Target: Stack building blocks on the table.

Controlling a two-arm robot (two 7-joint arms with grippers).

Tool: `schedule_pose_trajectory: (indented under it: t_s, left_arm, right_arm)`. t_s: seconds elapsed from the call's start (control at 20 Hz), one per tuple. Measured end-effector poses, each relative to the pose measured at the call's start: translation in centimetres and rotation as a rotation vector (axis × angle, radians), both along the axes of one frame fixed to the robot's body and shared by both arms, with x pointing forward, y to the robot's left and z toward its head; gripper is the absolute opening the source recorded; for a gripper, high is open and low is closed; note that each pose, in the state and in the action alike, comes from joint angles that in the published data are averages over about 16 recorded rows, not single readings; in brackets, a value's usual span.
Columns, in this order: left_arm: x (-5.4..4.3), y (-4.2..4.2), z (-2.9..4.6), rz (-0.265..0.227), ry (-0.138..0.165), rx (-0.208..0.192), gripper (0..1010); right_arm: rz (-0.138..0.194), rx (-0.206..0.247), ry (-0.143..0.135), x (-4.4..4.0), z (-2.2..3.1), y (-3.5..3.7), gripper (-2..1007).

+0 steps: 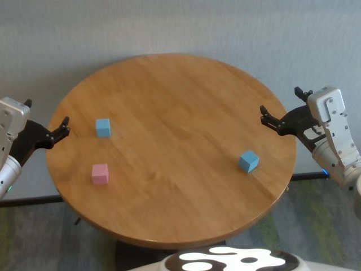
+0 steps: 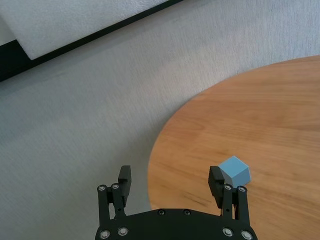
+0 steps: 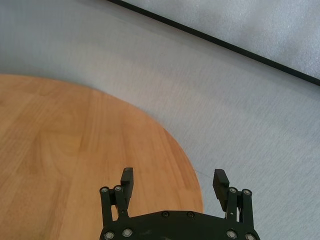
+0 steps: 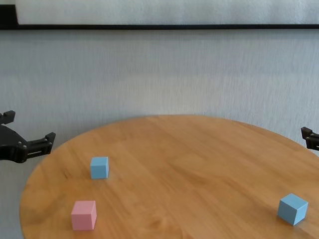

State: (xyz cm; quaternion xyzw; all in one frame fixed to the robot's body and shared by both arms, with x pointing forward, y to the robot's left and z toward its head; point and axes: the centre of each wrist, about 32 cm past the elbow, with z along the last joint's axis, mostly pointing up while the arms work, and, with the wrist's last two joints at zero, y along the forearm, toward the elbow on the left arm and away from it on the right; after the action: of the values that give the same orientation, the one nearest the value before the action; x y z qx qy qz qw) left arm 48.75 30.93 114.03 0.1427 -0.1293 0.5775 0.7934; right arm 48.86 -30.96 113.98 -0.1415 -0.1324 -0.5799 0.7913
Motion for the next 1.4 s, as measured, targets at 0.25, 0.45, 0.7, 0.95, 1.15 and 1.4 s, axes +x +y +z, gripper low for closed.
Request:
schedule_pose_trajectory:
  t_s: [0.25,0.45,0.7,0.95,1.15,1.4]
  left_arm:
    - [-0.52,-0.17,0.38,0.001,0.054,-0.026,1003]
    - [-1.14,-0.44,1.01,-0.004,0.121,-0.078,1003]
    - [-2.06,-1.08,1.98,-0.034,0.229,-0.170,1003]
    - [-2.68,-2.03,2.79,-0.079,0.329,-0.259,1003]
    - [-2.96,-2.97,3.03,-0.111,0.391,-0.297,1003]
    - [-3.17,-4.14,3.06,-0.125,0.456,-0.298,1003]
  right_arm:
    - [0.000,0.000,0.000,0.00,0.00,0.00,1005]
    - [0.000,0.000,0.000,0.00,0.00,0.00,1005]
    - [0.000,0.000,0.000,0.00,0.00,0.00,1005]
    - [0.000,0.000,0.000,0.00,0.00,0.00,1005]
    - [0.000,0.000,0.000,0.00,0.00,0.00,1005]
    - [0.000,0.000,0.000,0.00,0.00,0.00,1005]
